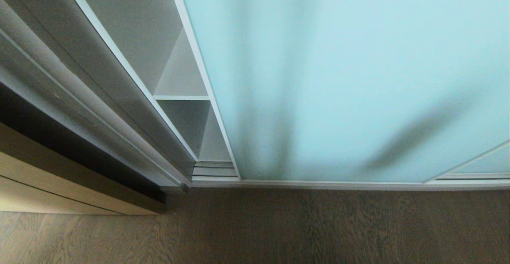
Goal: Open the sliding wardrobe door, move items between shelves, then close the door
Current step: Close the door
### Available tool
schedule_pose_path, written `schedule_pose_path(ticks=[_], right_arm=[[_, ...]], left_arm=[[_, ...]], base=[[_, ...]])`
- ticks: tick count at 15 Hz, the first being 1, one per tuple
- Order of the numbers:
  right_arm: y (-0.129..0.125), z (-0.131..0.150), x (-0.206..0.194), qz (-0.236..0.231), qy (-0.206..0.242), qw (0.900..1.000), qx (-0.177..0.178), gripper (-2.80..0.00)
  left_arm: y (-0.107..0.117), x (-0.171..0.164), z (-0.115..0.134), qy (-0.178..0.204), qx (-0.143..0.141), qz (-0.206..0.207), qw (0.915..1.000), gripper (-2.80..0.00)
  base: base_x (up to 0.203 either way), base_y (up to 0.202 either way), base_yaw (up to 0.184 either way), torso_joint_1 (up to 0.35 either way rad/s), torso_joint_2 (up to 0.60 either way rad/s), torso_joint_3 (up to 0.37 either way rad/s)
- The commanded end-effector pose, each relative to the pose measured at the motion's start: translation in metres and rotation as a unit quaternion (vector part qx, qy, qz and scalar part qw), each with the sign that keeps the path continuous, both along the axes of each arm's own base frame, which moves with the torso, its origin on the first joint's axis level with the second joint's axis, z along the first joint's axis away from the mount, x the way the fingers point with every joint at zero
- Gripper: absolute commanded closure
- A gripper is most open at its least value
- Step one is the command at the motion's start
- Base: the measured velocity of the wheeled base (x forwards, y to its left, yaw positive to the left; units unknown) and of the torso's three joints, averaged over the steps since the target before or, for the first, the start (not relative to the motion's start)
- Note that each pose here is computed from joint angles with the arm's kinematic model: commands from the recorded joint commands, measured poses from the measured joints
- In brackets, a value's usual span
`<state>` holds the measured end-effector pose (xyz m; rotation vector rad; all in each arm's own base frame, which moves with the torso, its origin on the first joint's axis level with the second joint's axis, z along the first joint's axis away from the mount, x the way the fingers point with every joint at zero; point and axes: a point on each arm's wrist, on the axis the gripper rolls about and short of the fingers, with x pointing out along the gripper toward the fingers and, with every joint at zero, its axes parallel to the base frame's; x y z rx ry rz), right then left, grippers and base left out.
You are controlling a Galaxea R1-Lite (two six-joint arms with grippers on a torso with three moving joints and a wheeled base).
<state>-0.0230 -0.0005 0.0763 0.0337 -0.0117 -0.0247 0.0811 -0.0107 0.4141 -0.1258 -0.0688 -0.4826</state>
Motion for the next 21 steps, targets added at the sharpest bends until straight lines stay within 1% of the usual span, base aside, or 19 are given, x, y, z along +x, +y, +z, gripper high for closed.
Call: schedule_pose_path(ticks=[1, 2, 3, 5, 7, 9, 12, 13, 14, 16, 19, 21], right_arm=[[0.0, 0.0, 0.0, 0.0, 0.001, 1.0, 0.0, 0.0], [0.0, 0.0, 0.0, 0.0, 0.001, 1.0, 0.0, 0.0], [0.0, 0.0, 0.0, -0.001, 0.001, 1.0, 0.0, 0.0], [0.0, 0.0, 0.0, 0.0, 0.0, 1.0, 0.0, 0.0], [0.0, 0.0, 0.0, 0.0, 0.001, 1.0, 0.0, 0.0], [0.0, 0.0, 0.0, 0.0, 0.0, 1.0, 0.0, 0.0], [0.0, 0.0, 0.0, -0.001, 0.0, 1.0, 0.0, 0.0], [0.0, 0.0, 0.0, 0.0, 0.001, 1.0, 0.0, 0.0], [0.0, 0.0, 0.0, -0.001, 0.0, 1.0, 0.0, 0.0], [0.0, 0.0, 0.0, 0.0, 0.0, 1.0, 0.0, 0.0], [0.0, 0.0, 0.0, 0.0, 0.0, 1.0, 0.0, 0.0], [0.0, 0.0, 0.0, 0.0, 0.001, 1.0, 0.0, 0.0]], left_arm=[[-0.004, 0.052, 0.004, 0.069, -0.034, -0.096, 0.9924, 0.0], [-0.005, 0.048, 0.004, 0.081, -0.041, -0.137, 0.9864, 0.0], [-0.006, 0.039, 0.005, 0.086, -0.043, -0.165, 0.9817, 0.0], [-0.011, 0.028, 0.005, 0.088, -0.042, -0.194, 0.9761, 0.0], [-0.019, 0.023, 0.005, 0.094, -0.04, -0.228, 0.9683, 0.0], [-0.024, 0.019, 0.002, 0.106, -0.037, -0.252, 0.9612, 0.0], [-0.038, 0.026, -0.003, 0.119, -0.031, -0.257, 0.9586, 0.0], [-0.046, 0.031, -0.005, 0.124, -0.026, -0.243, 0.9618, 0.0], [-0.054, 0.039, -0.008, 0.127, -0.018, -0.215, 0.9682, 0.0], [-0.069, 0.055, -0.011, 0.126, -0.004, -0.167, 0.9778, 0.0], [-0.085, 0.084, -0.014, 0.112, -0.01, -0.097, 0.9889, 0.0], [-0.094, 0.094, -0.016, 0.107, -0.013, -0.076, 0.9913, 0.0]], base=[[0.0, 0.0, 0.0, 0.0, 0.0, 0.0], [0.0, 0.0, 0.0, 0.0, 0.0, 0.0], [0.0, 0.0, 0.0, 0.0, 0.0, 0.0], [0.0, 0.0, 0.0, 0.0, 0.0, 0.0], [0.0, 0.0, 0.0, 0.0, 0.0, 0.0], [0.0, 0.0, 0.0, 0.0, 0.0, 0.0], [0.0, 0.0, 0.0, 0.0, 0.0, 0.0], [0.0, 0.0, 0.0, 0.0, 0.0, 0.0], [0.0, 0.0, 0.0, 0.0, 0.0, 0.0], [0.0, 0.0, 0.0, 0.0, 0.0, 0.0], [0.0, 0.0, 0.0, 0.0, 0.0, 0.0], [0.0, 0.0, 0.0, 0.0, 0.0, 0.0]])
